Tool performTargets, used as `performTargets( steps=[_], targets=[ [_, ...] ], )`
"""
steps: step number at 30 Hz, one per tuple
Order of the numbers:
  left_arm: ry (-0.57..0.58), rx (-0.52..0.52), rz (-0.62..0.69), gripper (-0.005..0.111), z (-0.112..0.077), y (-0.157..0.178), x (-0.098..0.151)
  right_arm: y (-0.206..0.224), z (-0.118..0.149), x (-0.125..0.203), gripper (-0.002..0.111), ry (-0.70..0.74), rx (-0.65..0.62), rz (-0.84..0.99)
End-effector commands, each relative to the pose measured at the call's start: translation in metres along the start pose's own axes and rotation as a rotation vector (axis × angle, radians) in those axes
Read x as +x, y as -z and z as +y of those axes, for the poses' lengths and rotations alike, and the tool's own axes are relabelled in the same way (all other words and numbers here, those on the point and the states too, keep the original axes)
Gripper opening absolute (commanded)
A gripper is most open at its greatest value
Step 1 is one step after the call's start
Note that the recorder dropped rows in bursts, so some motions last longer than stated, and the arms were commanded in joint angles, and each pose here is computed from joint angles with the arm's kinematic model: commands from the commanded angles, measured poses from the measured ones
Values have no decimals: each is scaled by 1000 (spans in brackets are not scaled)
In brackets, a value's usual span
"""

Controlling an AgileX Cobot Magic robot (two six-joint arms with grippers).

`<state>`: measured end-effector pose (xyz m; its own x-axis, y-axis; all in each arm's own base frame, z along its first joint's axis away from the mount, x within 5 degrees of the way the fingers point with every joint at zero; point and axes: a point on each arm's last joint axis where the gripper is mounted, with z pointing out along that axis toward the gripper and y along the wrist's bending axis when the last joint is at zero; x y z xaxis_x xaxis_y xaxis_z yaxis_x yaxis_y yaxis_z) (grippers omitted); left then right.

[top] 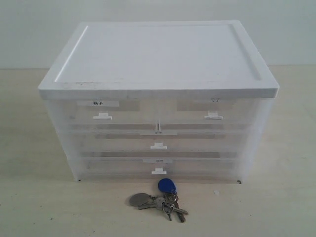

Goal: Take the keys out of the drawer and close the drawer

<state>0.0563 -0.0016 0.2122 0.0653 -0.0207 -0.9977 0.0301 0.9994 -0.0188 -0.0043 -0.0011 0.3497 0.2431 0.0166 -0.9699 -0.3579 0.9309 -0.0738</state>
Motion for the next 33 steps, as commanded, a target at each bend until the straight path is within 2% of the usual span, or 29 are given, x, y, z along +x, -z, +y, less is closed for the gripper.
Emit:
performTargets(
  steps=[1,6,33],
  targets=[
    [-65,-9,143,5,1,1,14,1,0,0,0,-1,0,-8],
    [-87,-5,286,5,1,4,27,1,0,0,0,-1,0,-8],
    [-91,-6,284,5,1,4,26,1,0,0,0,-1,0,-8]
  ],
)
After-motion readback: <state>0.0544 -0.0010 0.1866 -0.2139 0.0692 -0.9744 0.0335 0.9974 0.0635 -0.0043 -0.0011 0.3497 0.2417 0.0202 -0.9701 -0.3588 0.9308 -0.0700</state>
